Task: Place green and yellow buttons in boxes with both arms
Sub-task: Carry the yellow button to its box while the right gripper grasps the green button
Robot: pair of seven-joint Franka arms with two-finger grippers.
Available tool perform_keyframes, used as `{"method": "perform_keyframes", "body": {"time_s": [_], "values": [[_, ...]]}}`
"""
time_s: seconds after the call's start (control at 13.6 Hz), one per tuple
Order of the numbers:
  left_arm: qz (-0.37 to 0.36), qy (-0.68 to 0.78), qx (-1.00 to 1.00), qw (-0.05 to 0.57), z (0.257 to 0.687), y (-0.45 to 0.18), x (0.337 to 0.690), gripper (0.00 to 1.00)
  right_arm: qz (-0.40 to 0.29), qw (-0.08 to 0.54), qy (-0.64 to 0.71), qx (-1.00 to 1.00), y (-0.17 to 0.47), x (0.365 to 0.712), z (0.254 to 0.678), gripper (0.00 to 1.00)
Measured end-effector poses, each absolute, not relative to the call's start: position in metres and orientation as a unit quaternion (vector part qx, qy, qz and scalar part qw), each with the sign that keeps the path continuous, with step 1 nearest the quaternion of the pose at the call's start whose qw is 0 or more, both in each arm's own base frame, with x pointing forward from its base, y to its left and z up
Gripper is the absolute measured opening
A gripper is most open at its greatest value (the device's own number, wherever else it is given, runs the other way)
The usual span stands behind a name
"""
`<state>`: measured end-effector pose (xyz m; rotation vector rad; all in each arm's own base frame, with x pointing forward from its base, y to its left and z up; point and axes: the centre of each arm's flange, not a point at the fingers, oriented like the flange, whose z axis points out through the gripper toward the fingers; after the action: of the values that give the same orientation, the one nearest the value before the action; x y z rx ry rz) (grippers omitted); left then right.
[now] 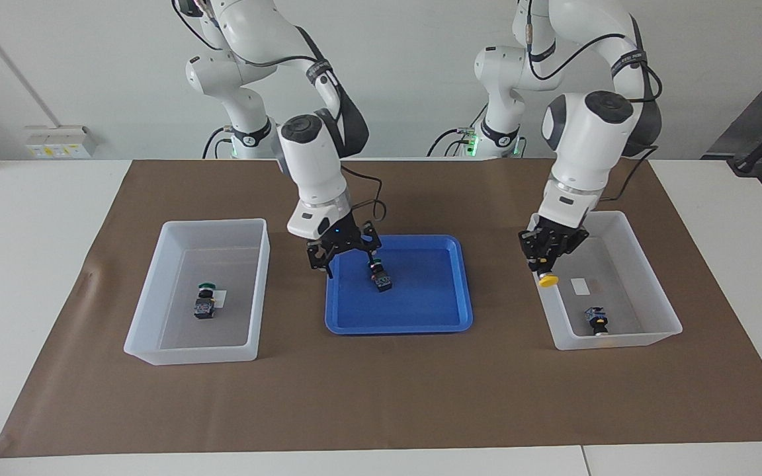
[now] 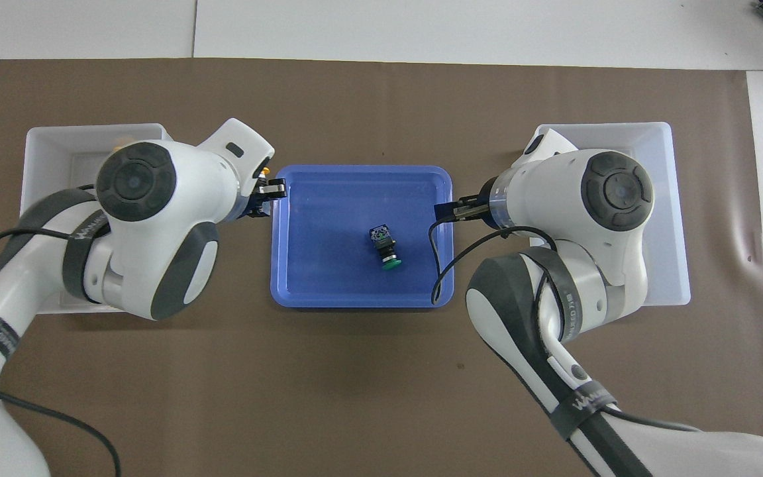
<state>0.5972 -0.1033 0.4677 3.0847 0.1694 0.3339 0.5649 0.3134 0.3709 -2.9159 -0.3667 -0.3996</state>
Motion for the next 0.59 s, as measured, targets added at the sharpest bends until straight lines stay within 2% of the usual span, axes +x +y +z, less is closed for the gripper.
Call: {"method": "perform_keyframes", "body": {"time_s": [0.37, 0.59], "values": [[0.129, 0.028, 0.991, -0.001, 0.461, -0.014, 0.61, 0.33, -0.124, 0.086, -0.133, -0.98, 0.365, 0.543, 0.306, 1.0], [0.137, 0.001, 0.991, -0.015, 0.447, 0.037, 0.611, 0.33, -0.119, 0.08, -0.134, -0.981, 0.363, 0.544, 0.294, 1.0]]}}
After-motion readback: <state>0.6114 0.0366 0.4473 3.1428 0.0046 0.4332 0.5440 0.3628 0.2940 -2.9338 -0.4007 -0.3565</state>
